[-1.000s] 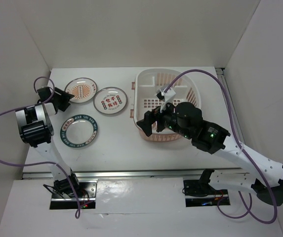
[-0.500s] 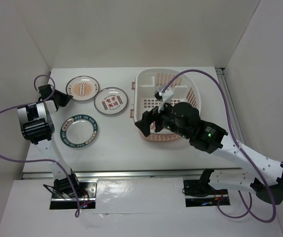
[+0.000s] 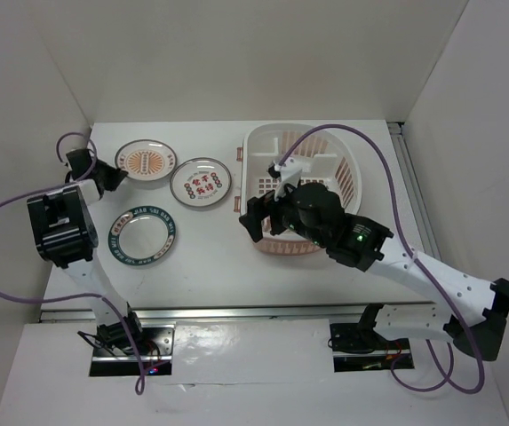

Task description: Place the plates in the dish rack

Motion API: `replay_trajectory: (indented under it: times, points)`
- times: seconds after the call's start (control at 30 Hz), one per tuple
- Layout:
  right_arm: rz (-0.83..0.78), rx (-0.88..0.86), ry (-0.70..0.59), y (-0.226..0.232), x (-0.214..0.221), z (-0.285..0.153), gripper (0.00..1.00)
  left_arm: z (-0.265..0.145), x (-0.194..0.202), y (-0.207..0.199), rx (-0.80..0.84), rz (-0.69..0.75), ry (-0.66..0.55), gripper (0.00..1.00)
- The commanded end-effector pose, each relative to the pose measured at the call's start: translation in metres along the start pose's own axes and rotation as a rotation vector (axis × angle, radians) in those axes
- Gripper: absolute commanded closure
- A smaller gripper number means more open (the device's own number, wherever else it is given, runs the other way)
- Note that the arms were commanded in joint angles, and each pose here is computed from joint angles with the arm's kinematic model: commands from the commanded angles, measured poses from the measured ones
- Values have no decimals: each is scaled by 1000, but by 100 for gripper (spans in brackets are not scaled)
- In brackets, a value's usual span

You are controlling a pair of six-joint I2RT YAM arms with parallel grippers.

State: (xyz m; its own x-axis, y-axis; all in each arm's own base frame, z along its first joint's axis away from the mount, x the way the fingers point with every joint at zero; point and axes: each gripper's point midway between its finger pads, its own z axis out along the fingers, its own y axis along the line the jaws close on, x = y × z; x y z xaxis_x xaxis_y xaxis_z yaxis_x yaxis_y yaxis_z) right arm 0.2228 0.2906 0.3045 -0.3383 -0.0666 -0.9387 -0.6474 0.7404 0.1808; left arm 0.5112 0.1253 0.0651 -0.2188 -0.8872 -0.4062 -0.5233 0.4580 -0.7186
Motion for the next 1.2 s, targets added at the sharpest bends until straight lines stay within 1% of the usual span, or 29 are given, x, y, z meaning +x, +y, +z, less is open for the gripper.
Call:
replay_trajectory:
  times: [0.0, 0.03, 0.07, 0.1, 0.17, 0.2, 0.23, 0.27, 0.3, 0.33, 0.4, 0.47, 0.5, 0.53, 0.57, 0.6, 0.63, 0.67, 0.7, 0.73, 0.77, 0.83, 0.87, 0.9, 0.97, 1.1, 1.17]
  points:
    - [-2, 22, -36, 0, -1, 18, 0, -70, -73, -95, 179, 60, -257, 100]
    - [-3, 22, -33, 0, 3, 23, 0, -83, -80, -104, 187, 73, -289, 100]
    - [-9, 30, -45, -4, 0, 24, 0, -111, -93, -126, 233, 95, -348, 100]
    - [-17, 48, -36, -11, 5, 30, 0, -126, -102, -135, 241, 95, -398, 100]
    - [-10, 58, -33, -18, 6, 39, 0, -152, -107, -142, 251, 109, -447, 100]
    - [2, 68, -46, -27, 1, 40, 0, -183, -111, -159, 299, 132, -492, 100]
    - [6, 14, -43, -20, 1, 45, 0, -193, -106, -161, 315, 160, -490, 100]
    - [10, -14, -56, -18, -3, 46, 0, -204, -100, -164, 322, 174, -474, 100]
    - [17, -37, -93, -18, -15, 41, 0, -226, -86, -179, 397, 216, -438, 100]
    - [16, -110, -133, -4, -27, 37, 0, -232, -75, -177, 414, 252, -413, 100]
    - [6, -158, -191, 1, -48, 31, 0, -248, -51, -182, 474, 280, -354, 100]
    - [-31, -228, -232, 7, -67, 21, 0, -275, -22, -193, 567, 302, -297, 100]
    - [-47, -254, -272, 11, -86, 14, 0, -284, -13, -196, 601, 320, -276, 100]
    - [-75, -263, -284, 7, -93, 13, 0, -298, 1, -205, 683, 346, -226, 100]
    - [-102, -325, -282, 15, -97, 7, 0, -311, 16, -204, 738, 345, -194, 100]
    - [-131, -349, -301, 18, -107, 1, 0, -320, 26, -206, 787, 366, -174, 100]
    - [-154, -356, -315, 16, -113, -2, 0, -331, 43, -208, 848, 407, -119, 100]
    - [-183, -359, -311, 16, -114, -4, 0, -340, 49, -211, 889, 427, -109, 100]
    - [-183, -330, -337, 9, -125, -6, 0, -342, 56, -207, 904, 440, -90, 100]
    - [-180, -315, -330, 3, -124, -6, 0, -351, 63, -207, 926, 447, -75, 100]
    - [-189, -276, -353, -8, -134, -8, 0, -359, 72, -206, 965, 480, -42, 100]
    - [-185, -268, -331, -17, -131, -1, 0, -372, 82, -206, 1022, 521, -32, 100]
    - [-172, -264, -315, -25, -131, 7, 0, -375, 89, -204, 1047, 534, 2, 100]
    - [-165, -284, -305, -24, -130, 10, 0, -380, 94, -203, 1072, 536, 6, 100]
    - [-140, -297, -284, -24, -126, 22, 0, -381, 100, -199, 1084, 536, 23, 100]
    - [-115, -313, -300, -23, -126, 32, 0, -381, 109, -195, 1100, 531, 44, 100]
    - [-88, -329, -283, -22, -119, 41, 0, -379, 113, -194, 1100, 539, 55, 100]
